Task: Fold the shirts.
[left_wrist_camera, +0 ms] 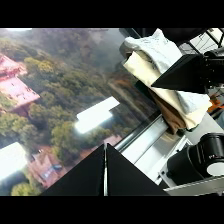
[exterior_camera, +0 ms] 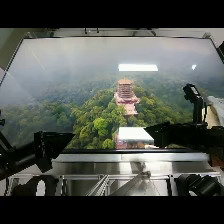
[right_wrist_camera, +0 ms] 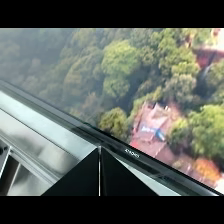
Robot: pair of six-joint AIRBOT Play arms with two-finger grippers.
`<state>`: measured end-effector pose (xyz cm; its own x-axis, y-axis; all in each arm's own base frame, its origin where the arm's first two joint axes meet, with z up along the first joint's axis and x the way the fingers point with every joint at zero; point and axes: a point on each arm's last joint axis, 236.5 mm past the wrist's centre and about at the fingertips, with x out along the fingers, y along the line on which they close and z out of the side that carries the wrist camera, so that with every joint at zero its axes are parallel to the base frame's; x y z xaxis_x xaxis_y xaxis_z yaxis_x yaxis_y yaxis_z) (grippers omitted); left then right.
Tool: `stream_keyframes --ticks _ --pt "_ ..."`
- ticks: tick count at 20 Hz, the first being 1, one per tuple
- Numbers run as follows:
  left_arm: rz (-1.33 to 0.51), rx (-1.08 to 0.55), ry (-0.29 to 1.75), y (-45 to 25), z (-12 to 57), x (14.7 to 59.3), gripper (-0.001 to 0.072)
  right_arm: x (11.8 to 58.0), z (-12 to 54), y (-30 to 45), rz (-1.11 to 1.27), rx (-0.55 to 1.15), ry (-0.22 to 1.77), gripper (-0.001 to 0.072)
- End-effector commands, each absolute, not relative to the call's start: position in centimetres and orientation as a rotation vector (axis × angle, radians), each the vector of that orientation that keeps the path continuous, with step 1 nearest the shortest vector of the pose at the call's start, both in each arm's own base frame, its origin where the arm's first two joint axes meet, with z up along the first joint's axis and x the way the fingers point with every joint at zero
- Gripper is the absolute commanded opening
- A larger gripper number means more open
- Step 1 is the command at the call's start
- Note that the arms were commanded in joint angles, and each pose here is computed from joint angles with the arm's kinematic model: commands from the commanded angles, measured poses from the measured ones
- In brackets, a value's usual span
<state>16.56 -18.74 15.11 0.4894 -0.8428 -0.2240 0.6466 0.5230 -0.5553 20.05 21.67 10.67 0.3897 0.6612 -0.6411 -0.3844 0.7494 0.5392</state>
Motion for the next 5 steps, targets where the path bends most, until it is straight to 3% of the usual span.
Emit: stream_keyframes --ticks 1,5 --pt "-0.936 -0.428 0.507 -18.73 14.99 16.48 0.0032 19.91 10.44 21.79 0.687 0.322 0.963 0.0013" --pt "-0.936 -0.428 0.507 -18.73 14.99 16.48 0.0031 19.89 10.47 21.81 0.687 0.324 0.963 0.0013"
